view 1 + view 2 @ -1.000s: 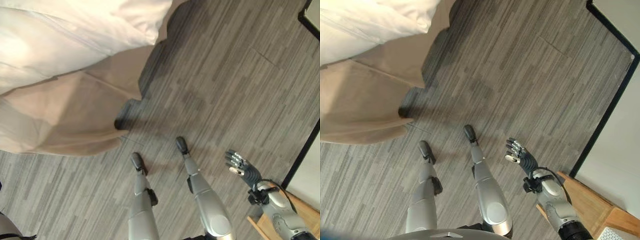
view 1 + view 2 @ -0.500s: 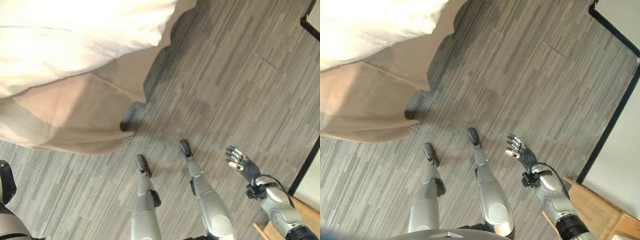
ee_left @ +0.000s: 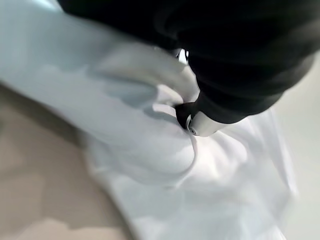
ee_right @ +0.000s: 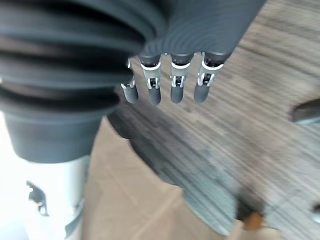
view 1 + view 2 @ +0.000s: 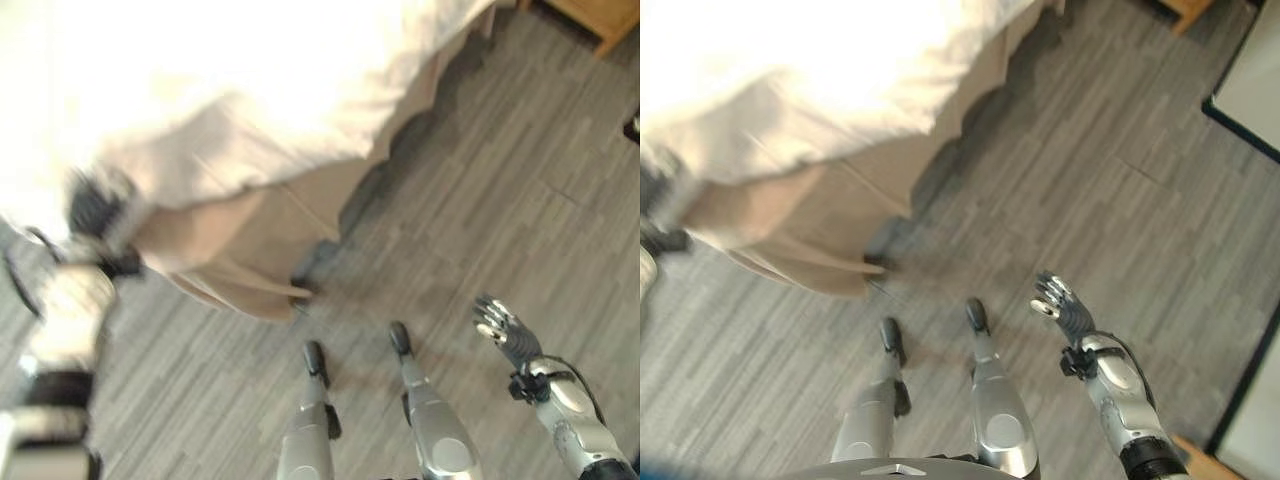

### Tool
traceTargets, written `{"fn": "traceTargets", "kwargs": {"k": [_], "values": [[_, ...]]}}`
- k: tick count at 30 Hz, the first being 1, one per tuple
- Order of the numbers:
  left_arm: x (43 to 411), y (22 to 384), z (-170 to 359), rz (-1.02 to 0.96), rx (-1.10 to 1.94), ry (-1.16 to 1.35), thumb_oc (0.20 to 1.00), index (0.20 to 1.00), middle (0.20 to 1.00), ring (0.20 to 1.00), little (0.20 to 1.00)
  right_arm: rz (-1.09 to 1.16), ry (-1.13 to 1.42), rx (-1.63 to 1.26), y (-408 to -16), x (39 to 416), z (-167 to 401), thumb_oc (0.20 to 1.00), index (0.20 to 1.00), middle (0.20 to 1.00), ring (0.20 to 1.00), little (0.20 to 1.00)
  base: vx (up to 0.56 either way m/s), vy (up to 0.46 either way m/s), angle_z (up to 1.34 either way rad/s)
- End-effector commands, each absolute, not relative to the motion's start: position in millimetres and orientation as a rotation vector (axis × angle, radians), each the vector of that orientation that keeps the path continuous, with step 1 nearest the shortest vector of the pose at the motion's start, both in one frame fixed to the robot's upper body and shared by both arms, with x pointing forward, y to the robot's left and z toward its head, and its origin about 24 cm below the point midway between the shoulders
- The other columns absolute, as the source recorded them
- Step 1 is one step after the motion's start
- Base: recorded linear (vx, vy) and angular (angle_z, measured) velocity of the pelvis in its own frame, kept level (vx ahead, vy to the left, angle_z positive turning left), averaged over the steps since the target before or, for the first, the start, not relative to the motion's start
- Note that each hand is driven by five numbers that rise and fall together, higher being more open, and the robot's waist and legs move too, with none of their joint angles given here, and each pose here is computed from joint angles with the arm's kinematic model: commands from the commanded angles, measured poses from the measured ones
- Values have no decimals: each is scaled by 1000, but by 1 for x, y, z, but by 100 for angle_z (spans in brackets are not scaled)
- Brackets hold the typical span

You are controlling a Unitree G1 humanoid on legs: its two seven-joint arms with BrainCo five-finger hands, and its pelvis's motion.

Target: Making the bed.

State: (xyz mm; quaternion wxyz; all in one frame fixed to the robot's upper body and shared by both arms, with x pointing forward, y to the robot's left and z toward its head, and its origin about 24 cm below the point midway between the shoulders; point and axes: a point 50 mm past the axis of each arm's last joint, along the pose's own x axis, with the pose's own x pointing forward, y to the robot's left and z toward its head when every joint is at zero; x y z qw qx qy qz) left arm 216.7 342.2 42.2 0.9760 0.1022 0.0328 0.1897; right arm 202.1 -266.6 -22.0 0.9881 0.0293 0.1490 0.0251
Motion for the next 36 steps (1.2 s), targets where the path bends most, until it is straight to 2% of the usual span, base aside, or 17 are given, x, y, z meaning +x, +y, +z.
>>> {"fn": "traceTargets", "kwargs": {"k": [1,3,4,8,12,13,14,18,21,22,24,25,26,27,29,32,36], "values": [[207,352,25,365,192,144,200,200,200,200,200,111,310,14,-262,194,-25,1000,1000,1000,1000,1000,69,25,28],[207,352,25,365,192,144,200,200,200,200,200,111,310,14,-262,194,-25,1000,1000,1000,1000,1000,52,24,7],[154,358,-32,479,115,400,200,200,200,200,200,111,339,-4,-265,188,-29,1000,1000,1000,1000,1000,135,61,4],[85,341,-102,549,3,787,200,200,200,200,200,154,369,-26,-261,184,-32,1000,1000,1000,1000,1000,101,57,-3],[59,329,-124,631,-122,920,200,200,200,200,200,192,383,-52,-255,181,-34,1000,1000,1000,1000,1000,34,22,1],[59,329,-124,631,-122,920,231,231,231,231,231,192,383,-52,-255,181,-34,1000,1000,1000,1000,1000,59,29,-2],[53,325,-131,588,-91,1001,1000,1000,1000,1000,1000,204,407,-64,-254,177,-36,1000,1000,1000,1000,1000,46,23,-3],[64,322,-129,504,-56,986,1000,1000,1000,1000,1000,202,417,-72,-256,175,-37,1000,1000,1000,1000,1000,23,10,-11],[98,321,-110,126,224,931,1000,1000,1000,1000,1000,194,450,-92,-266,170,-40,1000,1000,1000,1000,1000,14,24,-4],[98,321,-110,126,224,931,1000,1000,1000,1000,1000,194,450,-92,-266,170,-40,1000,1000,1000,1000,1000,26,14,8],[133,316,-71,-74,296,723,1000,1000,1000,1000,1000,187,457,-98,-270,167,-40,1000,1000,1000,1000,1000,0,0,0],[133,317,-71,-73,296,725,1000,1000,1000,1000,1000,187,458,-97,-270,166,-41,1000,1000,1000,1000,1000,0,0,0],[148,311,-46,-208,303,629,1000,1000,1000,1000,1000,184,462,-92,-271,164,-42,1000,1000,1000,1000,1000,3,-1,3],[148,311,-46,-207,304,629,1000,1000,1000,1000,1000,184,462,-91,-271,164,-42,1000,1000,1000,1000,1000,7,-4,7],[164,303,-13,-399,363,544,1000,1000,1000,1000,1000,196,468,-90,-272,162,-42,1000,1000,1000,1000,1000,19,-11,10],[183,271,43,-794,410,437,1000,1000,1000,1000,1000,266,509,-92,-269,156,-48,1000,1000,1000,1000,1000,23,-12,13],[188,247,62,-966,399,402,1000,1000,1000,1000,1000,304,528,-90,-264,154,-52,1000,1000,1000,1000,1000,0,-2,-1]]}}
